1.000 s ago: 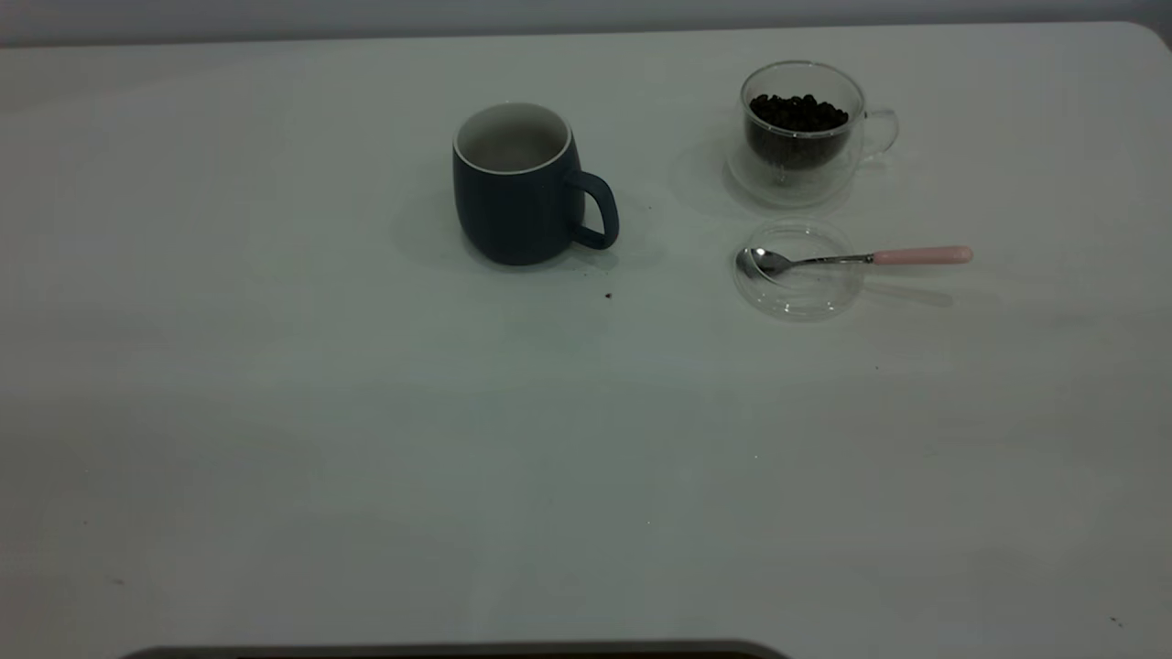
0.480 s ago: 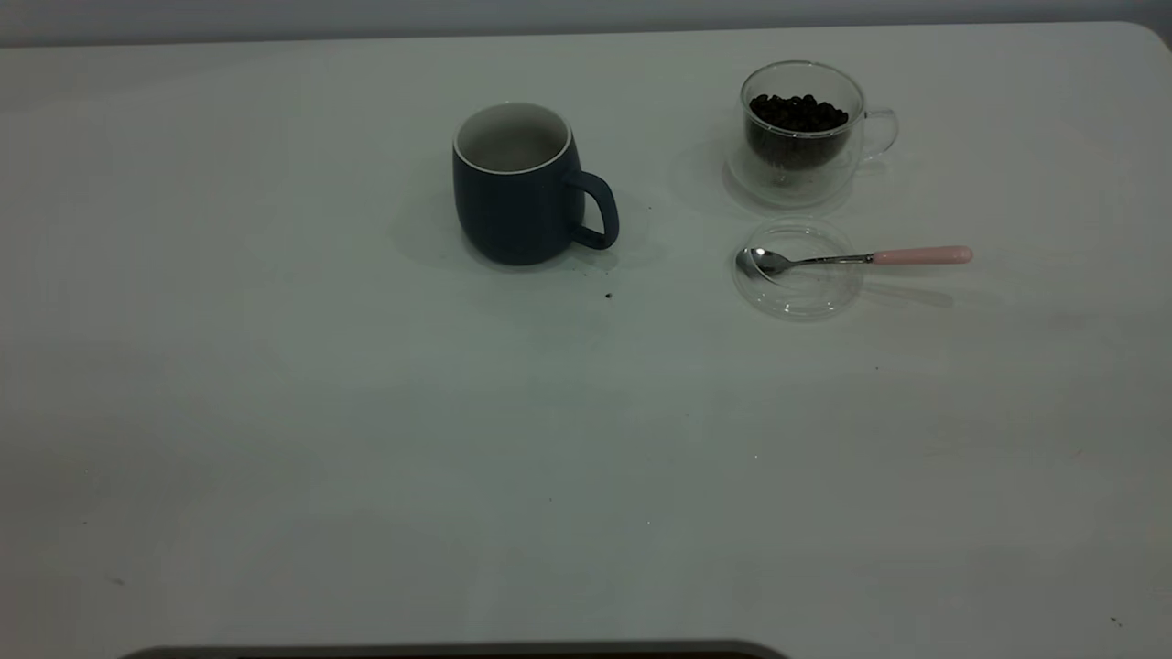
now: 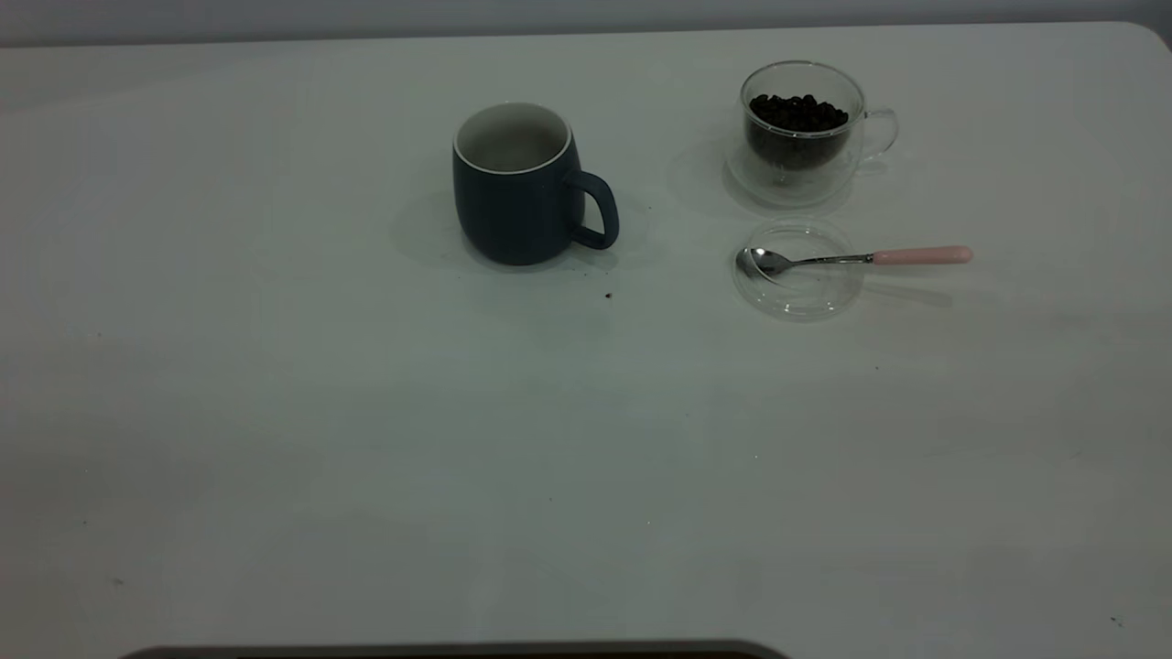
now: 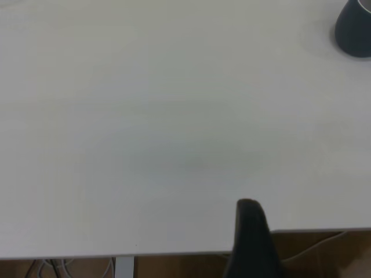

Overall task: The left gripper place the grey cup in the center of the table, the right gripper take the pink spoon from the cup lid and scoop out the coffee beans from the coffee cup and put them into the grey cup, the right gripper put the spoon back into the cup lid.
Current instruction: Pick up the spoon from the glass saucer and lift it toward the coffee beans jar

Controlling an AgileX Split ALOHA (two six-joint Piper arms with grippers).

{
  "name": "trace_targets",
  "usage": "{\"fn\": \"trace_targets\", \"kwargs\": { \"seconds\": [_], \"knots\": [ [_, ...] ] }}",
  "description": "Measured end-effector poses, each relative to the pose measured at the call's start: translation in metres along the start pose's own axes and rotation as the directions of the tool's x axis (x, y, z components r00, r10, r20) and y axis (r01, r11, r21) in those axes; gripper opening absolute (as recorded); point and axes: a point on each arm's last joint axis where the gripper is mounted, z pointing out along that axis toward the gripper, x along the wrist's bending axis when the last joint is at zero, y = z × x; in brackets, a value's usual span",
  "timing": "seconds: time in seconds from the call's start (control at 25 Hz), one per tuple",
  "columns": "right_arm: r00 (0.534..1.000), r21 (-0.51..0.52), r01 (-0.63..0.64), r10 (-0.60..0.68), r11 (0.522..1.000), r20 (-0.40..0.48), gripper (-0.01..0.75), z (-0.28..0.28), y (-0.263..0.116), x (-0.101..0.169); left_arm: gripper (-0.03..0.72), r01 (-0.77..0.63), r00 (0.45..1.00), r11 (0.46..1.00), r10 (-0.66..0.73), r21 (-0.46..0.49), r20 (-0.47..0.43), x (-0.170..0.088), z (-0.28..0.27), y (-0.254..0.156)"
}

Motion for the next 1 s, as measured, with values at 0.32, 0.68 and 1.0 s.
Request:
{"fn": "trace_targets", "kwargs": {
  "seconds": [0.32, 0.68, 1.0],
  "knots": [
    [1.000, 0.000, -0.001, 0.001, 1.000, -0.003, 0.574, 0.000, 0.000, 0.000, 0.567, 0.000, 1.000, 1.000, 0.000, 0.000, 0.000, 0.000, 0.000, 0.000],
    [0.989, -0.030, -0.084, 0.080, 0.996, -0.124, 0.574, 0.004, 0.019, 0.011, 0.567, 0.000, 1.000, 1.000, 0.000, 0.000, 0.000, 0.000, 0.000, 0.000],
    [0.941, 0.113, -0.223, 0.244, 0.968, -0.235, 0.575, 0.092, 0.106, 0.027, 0.567, 0.000, 1.000, 1.000, 0.000, 0.000, 0.000, 0.000, 0.000, 0.000]
  ]
}}
